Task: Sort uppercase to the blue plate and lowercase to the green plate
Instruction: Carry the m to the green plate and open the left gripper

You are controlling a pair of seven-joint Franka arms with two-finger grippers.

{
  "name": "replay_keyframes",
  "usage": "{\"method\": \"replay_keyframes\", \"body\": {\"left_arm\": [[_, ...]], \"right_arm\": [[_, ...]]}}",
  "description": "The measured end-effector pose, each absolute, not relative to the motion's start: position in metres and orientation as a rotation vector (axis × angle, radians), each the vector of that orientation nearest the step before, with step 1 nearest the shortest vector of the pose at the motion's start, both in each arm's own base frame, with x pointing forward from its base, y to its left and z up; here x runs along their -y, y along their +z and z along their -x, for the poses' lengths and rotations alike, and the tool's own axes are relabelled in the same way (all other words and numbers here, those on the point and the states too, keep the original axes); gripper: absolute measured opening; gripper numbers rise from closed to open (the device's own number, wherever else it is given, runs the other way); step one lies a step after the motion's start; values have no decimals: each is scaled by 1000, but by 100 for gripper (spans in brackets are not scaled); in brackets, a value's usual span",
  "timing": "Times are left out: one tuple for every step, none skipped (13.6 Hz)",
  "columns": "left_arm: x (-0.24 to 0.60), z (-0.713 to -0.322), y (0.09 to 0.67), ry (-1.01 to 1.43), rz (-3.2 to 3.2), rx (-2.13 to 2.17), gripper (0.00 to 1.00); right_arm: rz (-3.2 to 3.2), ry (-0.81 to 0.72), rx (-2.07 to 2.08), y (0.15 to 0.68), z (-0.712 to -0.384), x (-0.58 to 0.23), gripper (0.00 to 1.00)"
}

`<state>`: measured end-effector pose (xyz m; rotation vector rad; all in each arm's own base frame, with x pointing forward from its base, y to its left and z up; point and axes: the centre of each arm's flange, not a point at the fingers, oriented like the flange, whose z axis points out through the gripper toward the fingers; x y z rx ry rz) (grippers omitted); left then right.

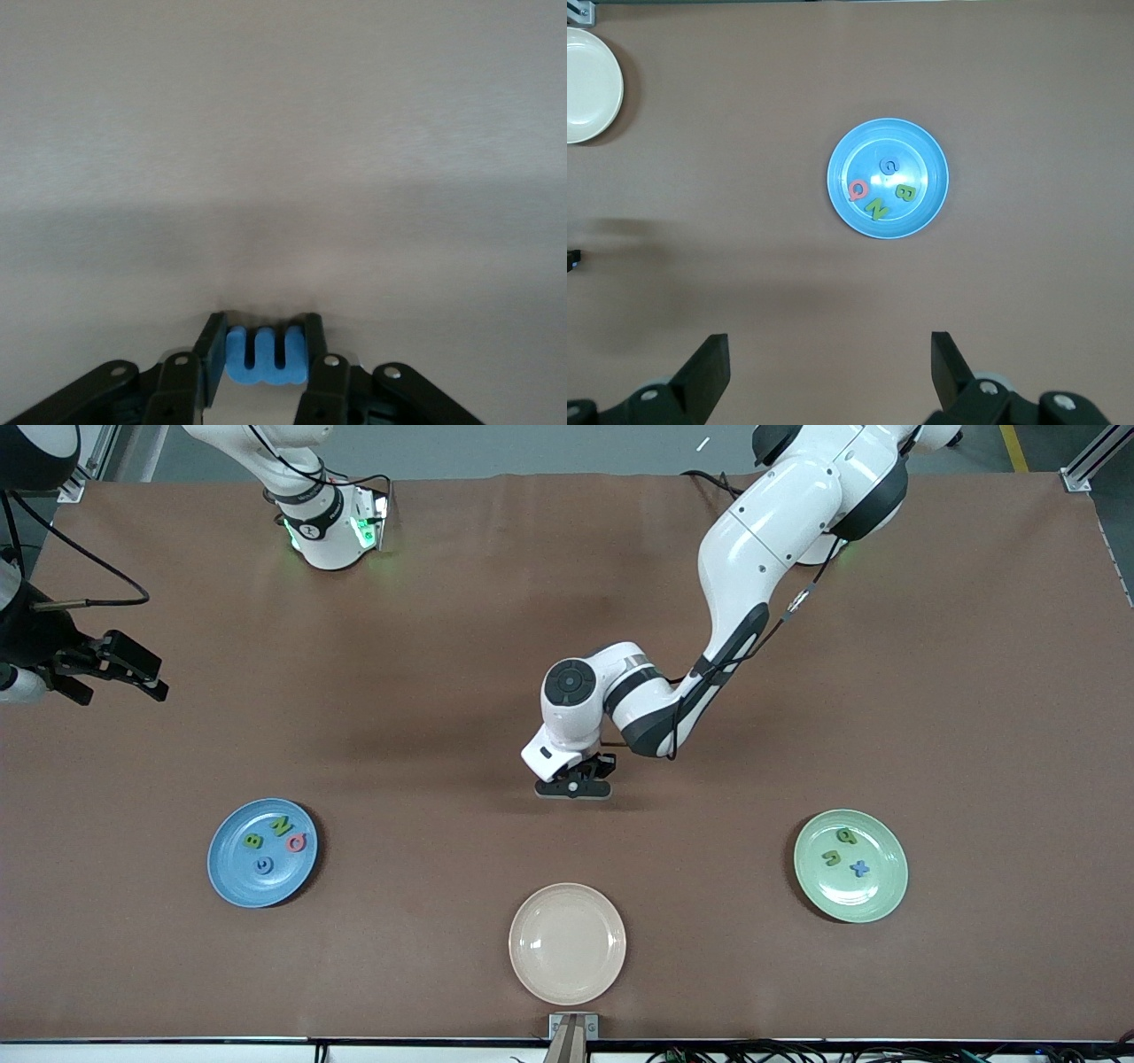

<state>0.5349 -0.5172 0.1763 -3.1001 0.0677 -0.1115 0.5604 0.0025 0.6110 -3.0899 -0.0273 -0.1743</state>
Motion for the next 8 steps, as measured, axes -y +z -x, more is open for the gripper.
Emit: {"method": "replay_keyframes", "body": {"left_arm": [[511, -541, 181, -111, 3088, -50, 40], [503, -552, 191, -129, 3088, -20, 40], [489, -568, 206, -157, 3089, 22, 40], [470, -587, 223, -185, 3082, 66, 40], [447, -605, 237, -198, 3065, 103, 40], [424, -620, 248, -194, 3045, 127, 40], [404, -632, 256, -191, 3031, 148, 40], [385, -644, 263, -199, 3023, 165, 40]], "right_arm": [[3092, -180, 27, 613, -560, -2, 100], [3098, -191, 29, 616, -560, -1, 100], [3104, -200, 29, 619, -560, -1, 100], [3106, -205, 29, 623, -560, 0, 100], [3108, -205, 28, 627, -559, 1, 100], [3109, -208, 20, 632, -558, 4, 100], [3110, -213, 7, 636, -557, 9, 100], [3110, -213, -5, 640, -557, 13, 100]]}}
